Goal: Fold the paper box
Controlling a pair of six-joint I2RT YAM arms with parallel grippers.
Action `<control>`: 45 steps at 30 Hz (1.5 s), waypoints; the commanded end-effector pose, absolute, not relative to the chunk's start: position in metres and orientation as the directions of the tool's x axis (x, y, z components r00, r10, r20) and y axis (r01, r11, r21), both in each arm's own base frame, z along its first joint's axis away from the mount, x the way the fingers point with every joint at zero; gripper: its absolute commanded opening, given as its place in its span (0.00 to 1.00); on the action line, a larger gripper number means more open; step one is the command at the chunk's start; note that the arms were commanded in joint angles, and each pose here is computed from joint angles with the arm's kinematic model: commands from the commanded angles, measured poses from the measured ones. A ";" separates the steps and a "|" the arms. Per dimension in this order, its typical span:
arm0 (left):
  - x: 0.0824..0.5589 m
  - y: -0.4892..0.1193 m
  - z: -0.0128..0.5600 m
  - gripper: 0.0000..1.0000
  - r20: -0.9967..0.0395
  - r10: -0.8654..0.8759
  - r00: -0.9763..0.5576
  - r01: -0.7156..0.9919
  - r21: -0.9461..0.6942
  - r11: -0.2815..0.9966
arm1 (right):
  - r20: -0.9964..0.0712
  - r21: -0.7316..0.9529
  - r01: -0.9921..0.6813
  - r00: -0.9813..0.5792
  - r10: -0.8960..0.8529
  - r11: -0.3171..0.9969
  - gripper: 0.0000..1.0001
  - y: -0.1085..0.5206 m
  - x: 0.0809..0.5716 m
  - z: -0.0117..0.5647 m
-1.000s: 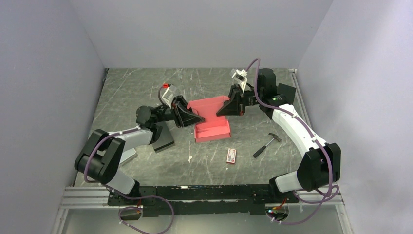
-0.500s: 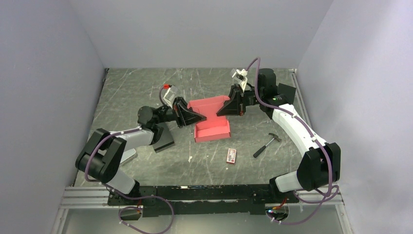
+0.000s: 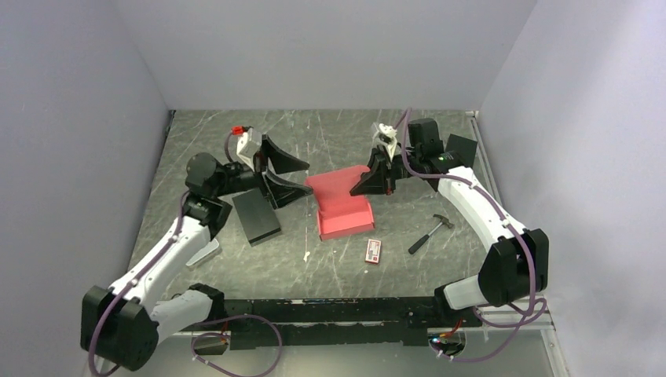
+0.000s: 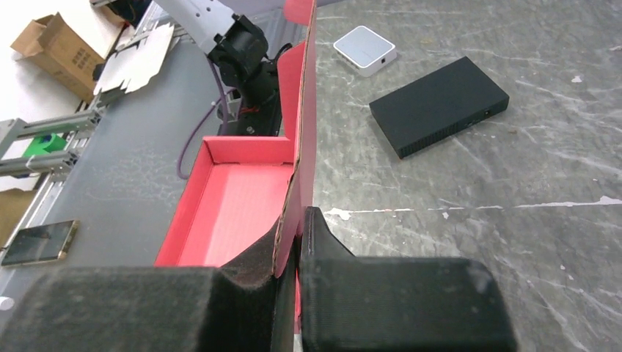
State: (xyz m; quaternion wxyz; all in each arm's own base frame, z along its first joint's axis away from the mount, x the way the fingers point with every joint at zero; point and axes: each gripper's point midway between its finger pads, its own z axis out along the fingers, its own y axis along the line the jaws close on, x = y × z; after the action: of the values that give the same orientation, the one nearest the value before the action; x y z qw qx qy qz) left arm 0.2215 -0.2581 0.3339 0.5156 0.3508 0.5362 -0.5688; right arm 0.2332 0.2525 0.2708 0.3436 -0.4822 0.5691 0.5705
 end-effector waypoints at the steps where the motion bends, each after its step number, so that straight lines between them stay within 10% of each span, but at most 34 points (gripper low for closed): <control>1: 0.224 -0.247 0.326 0.88 -0.976 -0.061 -0.210 0.952 -0.218 0.213 | -0.980 0.143 -0.973 -0.114 -0.162 -0.180 0.00 0.254 0.229 0.268; 27: 0.240 -0.301 0.263 0.54 -0.885 0.413 -0.216 0.969 -0.142 0.203 | -0.970 0.030 -0.970 0.031 -0.243 -0.243 0.00 0.268 0.231 0.217; 35: 0.239 -0.304 0.256 0.18 -0.860 0.452 -0.236 0.967 -0.164 0.193 | -0.967 0.058 -0.971 0.004 -0.255 -0.234 0.01 0.269 0.233 0.211; 37: 0.239 -0.304 0.253 0.00 -0.852 0.464 -0.241 0.966 -0.168 0.194 | -0.965 0.070 -0.972 -0.009 -0.264 -0.223 0.07 0.270 0.236 0.209; 45: 0.249 -0.291 0.241 0.00 -0.819 0.514 -0.253 0.952 -0.117 0.282 | -0.942 0.140 -0.983 -0.096 -0.322 -0.116 0.62 0.267 0.249 0.205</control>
State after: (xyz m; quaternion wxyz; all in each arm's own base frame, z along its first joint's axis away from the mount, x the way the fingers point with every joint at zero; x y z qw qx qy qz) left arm 0.2391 -0.2967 0.2330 0.3169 0.4955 0.7269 -0.3544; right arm 0.2396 0.2654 0.1984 0.3348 -0.5835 0.5570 0.4871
